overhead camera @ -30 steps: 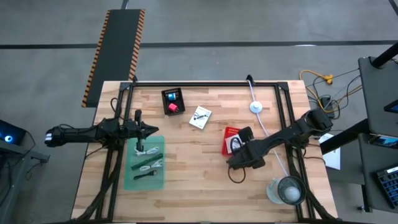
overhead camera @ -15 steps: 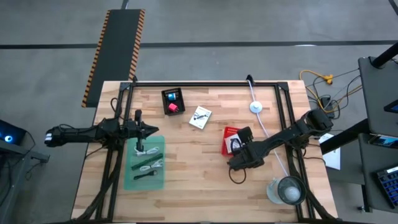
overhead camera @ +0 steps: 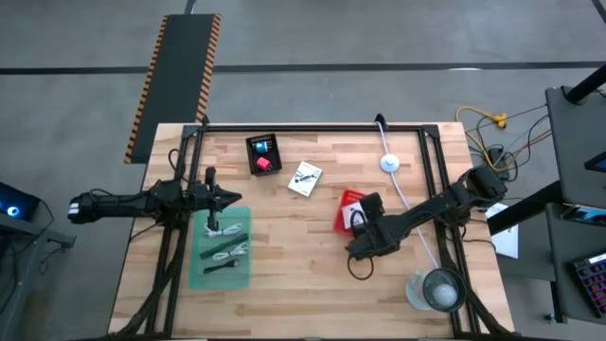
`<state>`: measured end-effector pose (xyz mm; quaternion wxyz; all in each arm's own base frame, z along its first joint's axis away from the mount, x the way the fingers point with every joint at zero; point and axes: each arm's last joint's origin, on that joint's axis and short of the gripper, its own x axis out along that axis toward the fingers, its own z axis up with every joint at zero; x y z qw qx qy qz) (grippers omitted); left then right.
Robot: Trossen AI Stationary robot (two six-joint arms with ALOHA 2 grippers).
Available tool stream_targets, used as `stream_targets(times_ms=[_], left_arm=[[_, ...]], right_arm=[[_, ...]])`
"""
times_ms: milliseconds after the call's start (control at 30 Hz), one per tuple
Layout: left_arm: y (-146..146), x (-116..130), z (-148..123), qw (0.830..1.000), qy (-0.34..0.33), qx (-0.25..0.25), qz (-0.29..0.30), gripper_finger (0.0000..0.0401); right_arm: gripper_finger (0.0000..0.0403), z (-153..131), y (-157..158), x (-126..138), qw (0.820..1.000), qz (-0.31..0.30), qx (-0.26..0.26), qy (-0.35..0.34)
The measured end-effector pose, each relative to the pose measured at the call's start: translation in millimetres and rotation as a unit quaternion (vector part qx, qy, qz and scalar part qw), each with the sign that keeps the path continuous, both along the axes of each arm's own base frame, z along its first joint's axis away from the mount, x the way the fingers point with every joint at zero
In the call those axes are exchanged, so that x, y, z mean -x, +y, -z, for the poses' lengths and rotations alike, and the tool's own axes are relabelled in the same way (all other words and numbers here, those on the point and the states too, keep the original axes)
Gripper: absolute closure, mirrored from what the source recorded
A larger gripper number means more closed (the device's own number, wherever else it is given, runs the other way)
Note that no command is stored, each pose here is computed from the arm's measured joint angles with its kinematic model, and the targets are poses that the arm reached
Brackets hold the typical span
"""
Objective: Pick and place items into bin
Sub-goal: Put the bottom white USB box into the orange bin
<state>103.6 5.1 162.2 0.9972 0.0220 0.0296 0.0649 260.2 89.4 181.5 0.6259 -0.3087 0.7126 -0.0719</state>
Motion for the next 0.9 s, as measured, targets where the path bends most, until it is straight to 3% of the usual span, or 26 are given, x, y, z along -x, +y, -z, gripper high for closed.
stream_targets(times_ms=[267,567,900], left_arm=[[0,0,0,1.000,0.000,0.000,0.000,0.0399],[0,0,0,1.000,0.000,0.000,0.000,0.0399],[0,0,0,1.000,0.000,0.000,0.000,0.0399]], right_arm=[[0.0344,-1,0,-1,1.000,-0.002,0.005,-0.002],[0.0349,-13,3,-8,1.000,-0.006,-0.003,-0.019],[0.0350,-47,7,-20,0.993,-0.114,-0.016,-0.007]])
